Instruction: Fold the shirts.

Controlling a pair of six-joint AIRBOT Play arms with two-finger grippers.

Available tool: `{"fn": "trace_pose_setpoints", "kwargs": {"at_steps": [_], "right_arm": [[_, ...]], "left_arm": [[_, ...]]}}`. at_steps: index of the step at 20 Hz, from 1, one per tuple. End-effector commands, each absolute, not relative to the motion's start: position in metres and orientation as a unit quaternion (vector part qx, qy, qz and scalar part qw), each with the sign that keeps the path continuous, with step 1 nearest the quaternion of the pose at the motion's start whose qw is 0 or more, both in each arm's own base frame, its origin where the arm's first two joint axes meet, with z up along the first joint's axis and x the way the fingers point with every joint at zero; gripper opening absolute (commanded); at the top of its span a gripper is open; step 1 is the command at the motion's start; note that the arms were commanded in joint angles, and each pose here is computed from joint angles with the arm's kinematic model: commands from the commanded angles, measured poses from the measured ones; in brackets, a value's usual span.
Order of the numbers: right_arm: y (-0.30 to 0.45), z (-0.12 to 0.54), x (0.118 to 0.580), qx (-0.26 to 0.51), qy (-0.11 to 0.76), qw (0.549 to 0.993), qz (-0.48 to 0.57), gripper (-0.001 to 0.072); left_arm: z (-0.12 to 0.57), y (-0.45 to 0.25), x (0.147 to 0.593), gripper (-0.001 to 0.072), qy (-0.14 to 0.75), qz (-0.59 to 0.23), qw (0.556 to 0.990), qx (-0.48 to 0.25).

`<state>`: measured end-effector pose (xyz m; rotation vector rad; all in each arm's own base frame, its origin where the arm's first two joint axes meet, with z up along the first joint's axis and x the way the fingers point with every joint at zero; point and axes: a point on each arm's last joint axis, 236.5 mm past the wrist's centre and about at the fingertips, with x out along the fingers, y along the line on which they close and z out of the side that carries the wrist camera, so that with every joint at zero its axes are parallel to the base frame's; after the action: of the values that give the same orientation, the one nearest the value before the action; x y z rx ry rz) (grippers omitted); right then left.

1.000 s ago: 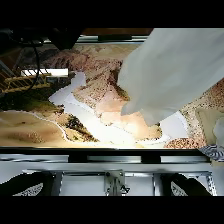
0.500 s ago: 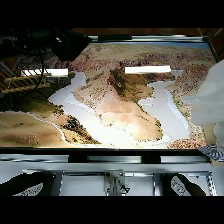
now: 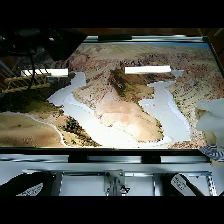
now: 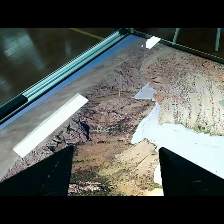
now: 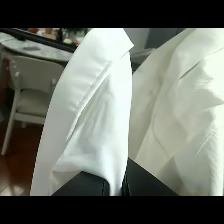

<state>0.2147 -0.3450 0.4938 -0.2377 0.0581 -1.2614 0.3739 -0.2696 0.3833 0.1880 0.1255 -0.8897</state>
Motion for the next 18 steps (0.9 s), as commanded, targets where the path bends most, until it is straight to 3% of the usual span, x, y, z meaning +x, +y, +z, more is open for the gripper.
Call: {"fn": "trace_pose_setpoints", "kwargs": {"at_steps": [1,18], "right_arm": [[-0.353,0.507,0.199,-0.130,0.010,0.785,-0.605,0.0057],[-0.331,0.532,0.234,-0.127,-0.064,0.834,-0.534,0.0057]], "left_arm": [[0.391,-0.267,0.369,0.0606,0.052,-0.428,0.898,0.091],[0.396,-0.261,0.380,0.0607,0.035,-0.406,0.908,0.096]]}}
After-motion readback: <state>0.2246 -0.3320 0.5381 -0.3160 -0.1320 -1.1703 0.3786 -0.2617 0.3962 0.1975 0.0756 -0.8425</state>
